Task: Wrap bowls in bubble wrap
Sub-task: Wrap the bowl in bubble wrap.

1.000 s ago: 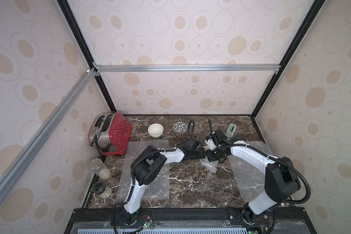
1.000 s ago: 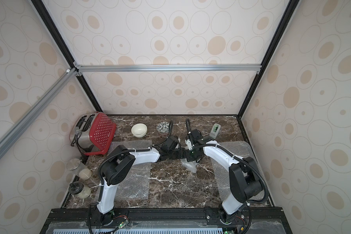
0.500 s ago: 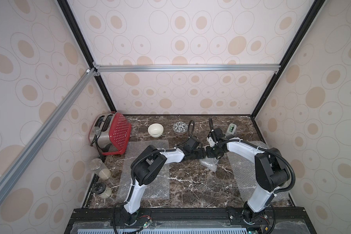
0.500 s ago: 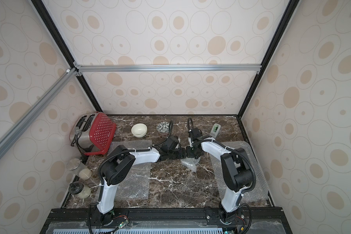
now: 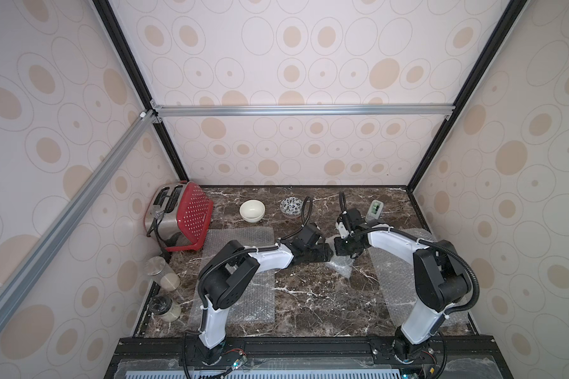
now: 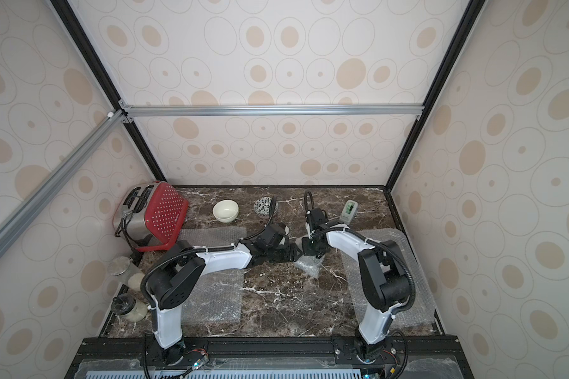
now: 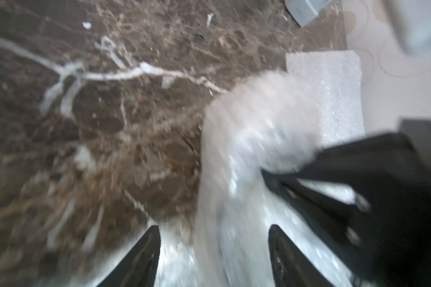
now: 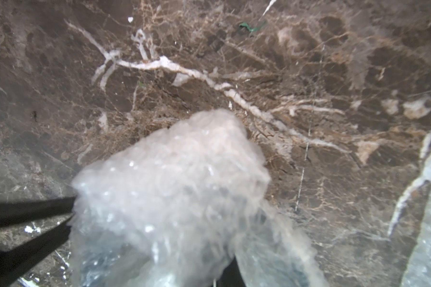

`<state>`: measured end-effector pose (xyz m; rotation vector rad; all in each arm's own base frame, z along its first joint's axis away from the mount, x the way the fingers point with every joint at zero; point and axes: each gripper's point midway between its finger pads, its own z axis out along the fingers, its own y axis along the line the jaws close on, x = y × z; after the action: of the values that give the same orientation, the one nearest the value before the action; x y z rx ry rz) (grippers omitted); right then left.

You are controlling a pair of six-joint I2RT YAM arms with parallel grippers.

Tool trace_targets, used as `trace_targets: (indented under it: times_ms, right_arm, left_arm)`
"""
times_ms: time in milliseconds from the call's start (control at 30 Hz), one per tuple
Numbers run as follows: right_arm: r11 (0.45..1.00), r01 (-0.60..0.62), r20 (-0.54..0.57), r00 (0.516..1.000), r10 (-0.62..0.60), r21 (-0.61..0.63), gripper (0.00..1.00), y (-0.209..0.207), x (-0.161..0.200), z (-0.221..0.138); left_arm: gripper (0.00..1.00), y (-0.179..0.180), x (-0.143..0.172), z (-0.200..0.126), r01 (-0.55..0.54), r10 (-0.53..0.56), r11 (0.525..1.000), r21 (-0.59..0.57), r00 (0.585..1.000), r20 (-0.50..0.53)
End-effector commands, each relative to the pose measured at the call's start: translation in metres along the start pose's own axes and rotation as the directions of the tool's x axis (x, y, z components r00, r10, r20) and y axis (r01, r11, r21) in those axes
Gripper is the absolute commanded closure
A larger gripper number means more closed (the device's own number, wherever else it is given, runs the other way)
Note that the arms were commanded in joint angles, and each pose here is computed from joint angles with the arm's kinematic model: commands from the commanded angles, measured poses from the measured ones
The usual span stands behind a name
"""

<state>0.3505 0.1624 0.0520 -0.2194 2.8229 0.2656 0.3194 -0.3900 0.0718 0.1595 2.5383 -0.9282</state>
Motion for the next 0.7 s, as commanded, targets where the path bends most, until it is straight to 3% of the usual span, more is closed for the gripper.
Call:
trace_targets:
  times_ms: [0,200,400,567,667]
  right_arm:
    - [0.999,-0.019,-0.084,0.996,0.022,0.043,0.99,-0.011,0.025,0.015]
    - [0.999,-0.023,-0.091,0.996,0.026,0.033,0.98,-0.01,0.026,0.017]
    - [1.0,-0.02,-0.079,0.997,0.021,0.018,0.98,-0.008,0.027,0.011]
    - [1.0,-0.013,-0.076,0.997,0.012,-0.018,0.95,-0.001,0.027,0.004]
    - [0.999,-0.018,-0.061,0.998,0.016,-0.031,0.87,-0.001,0.024,-0.007]
  left_arm:
    - [0.32,-0.01,-0.001,-0.006,-0.043,0.043,0.999,0.018,0.999,0.022]
    - [0.31,-0.02,0.02,0.02,-0.041,0.046,0.995,0.086,0.997,-0.059]
    - [0.31,0.015,0.032,0.034,-0.022,0.018,0.999,-0.046,0.997,-0.081]
    - [0.31,0.028,0.031,0.045,0.01,-0.017,0.997,-0.071,0.995,-0.096]
    - [0.31,0.028,0.029,0.043,0.005,-0.012,0.997,-0.079,0.995,-0.095]
